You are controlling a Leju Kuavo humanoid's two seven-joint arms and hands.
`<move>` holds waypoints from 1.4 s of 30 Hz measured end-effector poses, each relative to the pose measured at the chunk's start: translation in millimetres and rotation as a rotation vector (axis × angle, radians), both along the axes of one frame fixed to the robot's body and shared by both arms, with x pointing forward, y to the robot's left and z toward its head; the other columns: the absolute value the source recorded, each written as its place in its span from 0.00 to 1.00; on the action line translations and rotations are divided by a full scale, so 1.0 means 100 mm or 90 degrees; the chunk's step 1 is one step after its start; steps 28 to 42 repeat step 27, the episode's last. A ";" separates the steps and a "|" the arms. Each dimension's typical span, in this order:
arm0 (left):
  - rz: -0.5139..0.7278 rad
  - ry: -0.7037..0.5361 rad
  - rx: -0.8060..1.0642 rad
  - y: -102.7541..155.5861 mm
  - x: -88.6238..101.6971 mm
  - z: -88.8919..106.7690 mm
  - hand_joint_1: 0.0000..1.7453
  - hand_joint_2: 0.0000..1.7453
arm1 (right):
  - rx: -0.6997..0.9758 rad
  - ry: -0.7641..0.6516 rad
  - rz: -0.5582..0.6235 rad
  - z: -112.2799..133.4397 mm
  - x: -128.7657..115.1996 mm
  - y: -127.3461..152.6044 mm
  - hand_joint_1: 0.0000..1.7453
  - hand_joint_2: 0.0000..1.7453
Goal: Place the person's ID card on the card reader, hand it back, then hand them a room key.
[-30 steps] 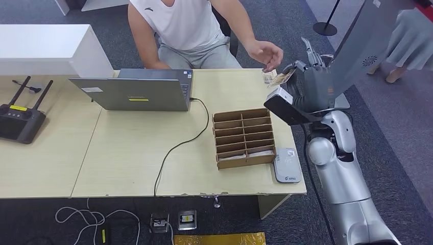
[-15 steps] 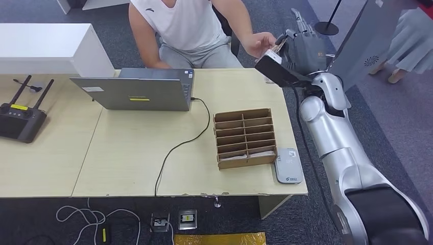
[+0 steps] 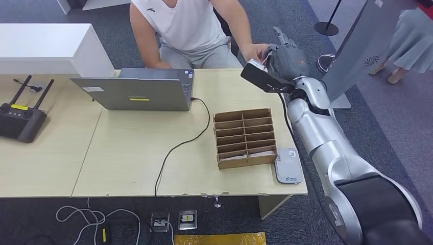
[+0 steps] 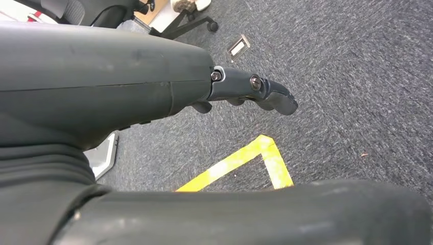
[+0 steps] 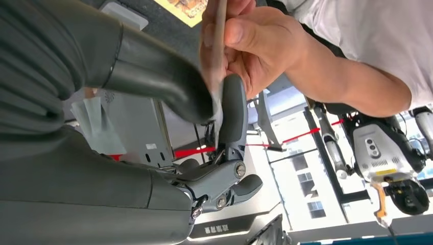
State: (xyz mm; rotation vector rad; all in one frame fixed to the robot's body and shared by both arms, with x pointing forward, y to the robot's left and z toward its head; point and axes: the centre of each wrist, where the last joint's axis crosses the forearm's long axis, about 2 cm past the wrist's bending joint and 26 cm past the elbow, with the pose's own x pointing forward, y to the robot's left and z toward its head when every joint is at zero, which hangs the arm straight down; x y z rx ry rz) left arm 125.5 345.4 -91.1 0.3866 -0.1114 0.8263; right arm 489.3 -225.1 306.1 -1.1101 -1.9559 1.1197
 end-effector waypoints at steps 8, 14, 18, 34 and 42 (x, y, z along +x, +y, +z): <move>0.002 -0.002 -0.001 0.02 0.00 0.00 0.00 0.00 | -0.005 0.017 0.000 -0.09 0.00 0.07 0.00 1.00; 0.003 -0.001 0.001 0.04 -0.01 0.00 0.00 0.00 | 0.012 -0.006 -0.002 -0.07 0.01 0.09 0.00 1.00; 0.004 0.002 0.004 0.04 -0.01 0.00 0.00 0.00 | 0.023 -0.058 -0.008 0.01 0.02 0.08 0.00 1.00; 0.016 0.014 0.008 0.03 -0.06 -0.01 0.00 0.00 | -0.091 -0.243 -0.001 0.29 0.04 -0.05 0.00 1.00; 0.016 0.014 0.008 0.03 -0.06 -0.01 0.00 0.00 | -0.091 -0.243 -0.001 0.29 0.04 -0.05 0.00 1.00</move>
